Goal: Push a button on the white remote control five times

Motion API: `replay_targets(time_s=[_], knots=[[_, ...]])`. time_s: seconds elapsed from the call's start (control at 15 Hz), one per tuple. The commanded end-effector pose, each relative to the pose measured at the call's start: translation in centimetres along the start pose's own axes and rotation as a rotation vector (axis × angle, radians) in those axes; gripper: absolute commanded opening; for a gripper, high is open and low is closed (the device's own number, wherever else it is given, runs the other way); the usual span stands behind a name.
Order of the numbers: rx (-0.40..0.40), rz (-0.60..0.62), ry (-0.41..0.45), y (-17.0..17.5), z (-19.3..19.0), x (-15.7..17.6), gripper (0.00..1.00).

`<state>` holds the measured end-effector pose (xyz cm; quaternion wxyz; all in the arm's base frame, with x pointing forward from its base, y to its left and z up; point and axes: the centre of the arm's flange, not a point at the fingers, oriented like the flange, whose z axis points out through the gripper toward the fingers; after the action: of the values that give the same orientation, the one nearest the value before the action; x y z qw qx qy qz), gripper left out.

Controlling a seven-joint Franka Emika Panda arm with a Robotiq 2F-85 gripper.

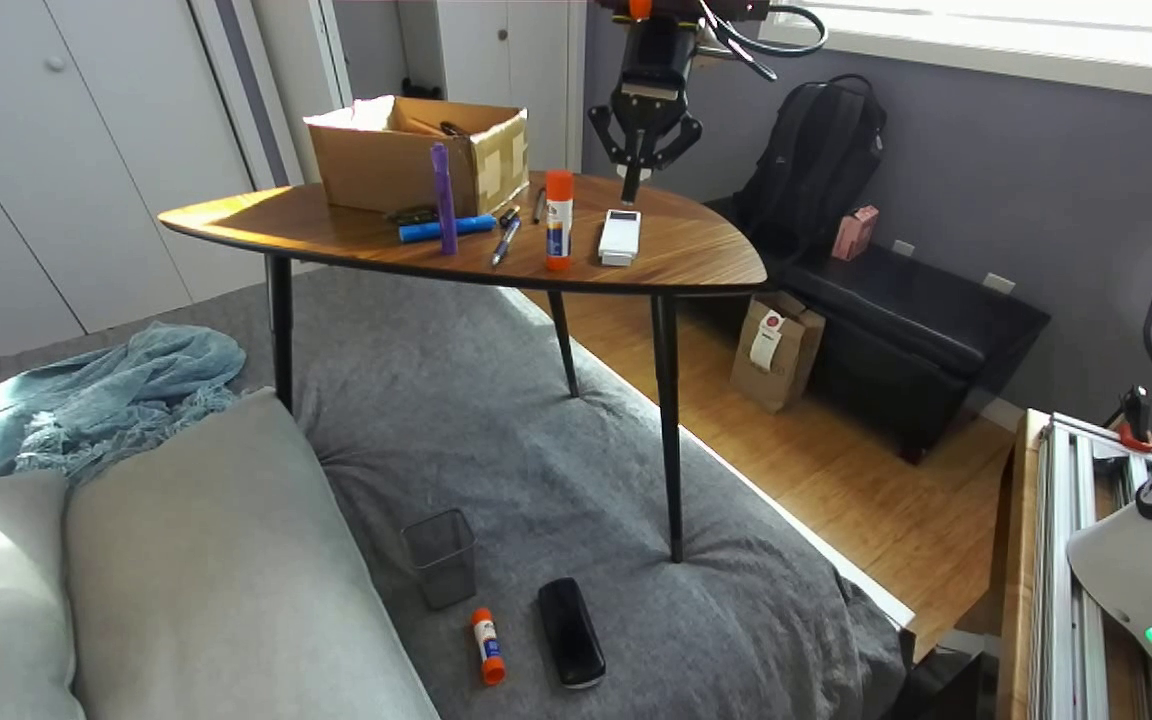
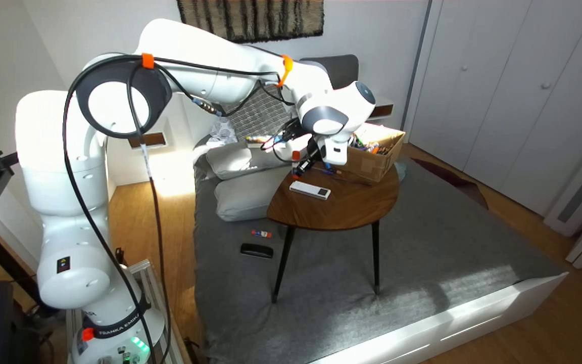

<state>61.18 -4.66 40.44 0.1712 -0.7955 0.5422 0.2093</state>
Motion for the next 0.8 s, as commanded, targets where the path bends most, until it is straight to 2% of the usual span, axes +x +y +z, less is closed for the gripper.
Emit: replay_targets(time_s=[0.0, 0.73], knots=[[-0.009, 0.018, 0.011, -1.1, 0.4, 0.5, 0.00], [-0.019, 0.031, 0.049, -1.4, 1.5, 1.8, 0.00]])
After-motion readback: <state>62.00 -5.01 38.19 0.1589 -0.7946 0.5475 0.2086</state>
